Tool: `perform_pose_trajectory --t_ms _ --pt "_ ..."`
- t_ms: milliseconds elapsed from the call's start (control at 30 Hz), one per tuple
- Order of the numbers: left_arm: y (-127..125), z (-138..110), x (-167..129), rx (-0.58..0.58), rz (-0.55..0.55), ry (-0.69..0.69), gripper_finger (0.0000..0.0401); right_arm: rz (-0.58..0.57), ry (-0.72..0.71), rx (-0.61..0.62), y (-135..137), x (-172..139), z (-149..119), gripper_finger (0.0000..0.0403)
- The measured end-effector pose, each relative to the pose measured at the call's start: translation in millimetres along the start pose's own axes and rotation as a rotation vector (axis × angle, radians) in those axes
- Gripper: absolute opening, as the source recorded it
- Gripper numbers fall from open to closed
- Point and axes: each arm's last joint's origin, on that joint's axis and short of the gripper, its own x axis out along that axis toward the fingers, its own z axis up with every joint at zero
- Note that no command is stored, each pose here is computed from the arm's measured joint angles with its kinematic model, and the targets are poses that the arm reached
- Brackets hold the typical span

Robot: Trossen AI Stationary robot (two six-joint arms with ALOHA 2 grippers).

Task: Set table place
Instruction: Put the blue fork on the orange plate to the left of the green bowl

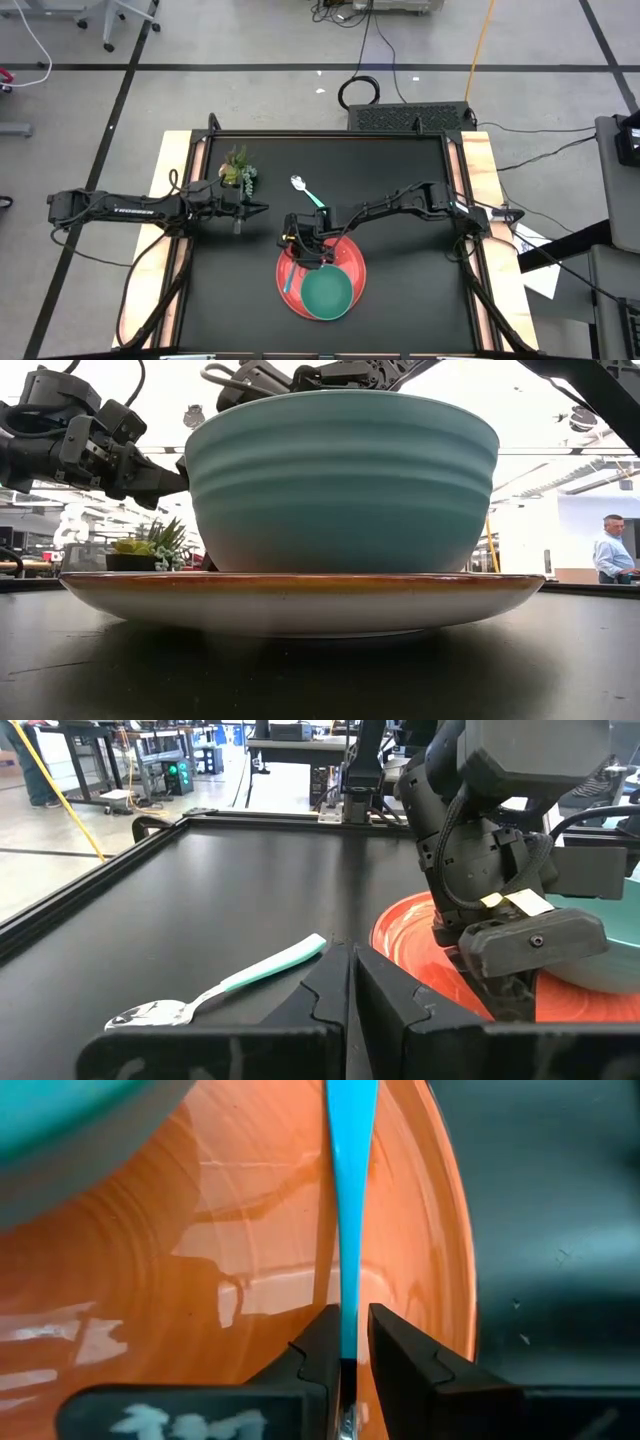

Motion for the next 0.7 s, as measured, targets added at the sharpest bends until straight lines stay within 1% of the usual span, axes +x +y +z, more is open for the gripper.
perform_pose_trajectory --t_ms 400,700 --pt "-0.1 0.0 0.0 -0.004 0.0 0.0 0.0026 0.018 0.003 0.056 1.8 -0.2 -0.4 0.0048" --pt "-0.1 0.0 0.0 -0.004 0.0 0.0 0.0026 0.032 -0.018 0.066 2.5 -0.6 0.5 0.0048"
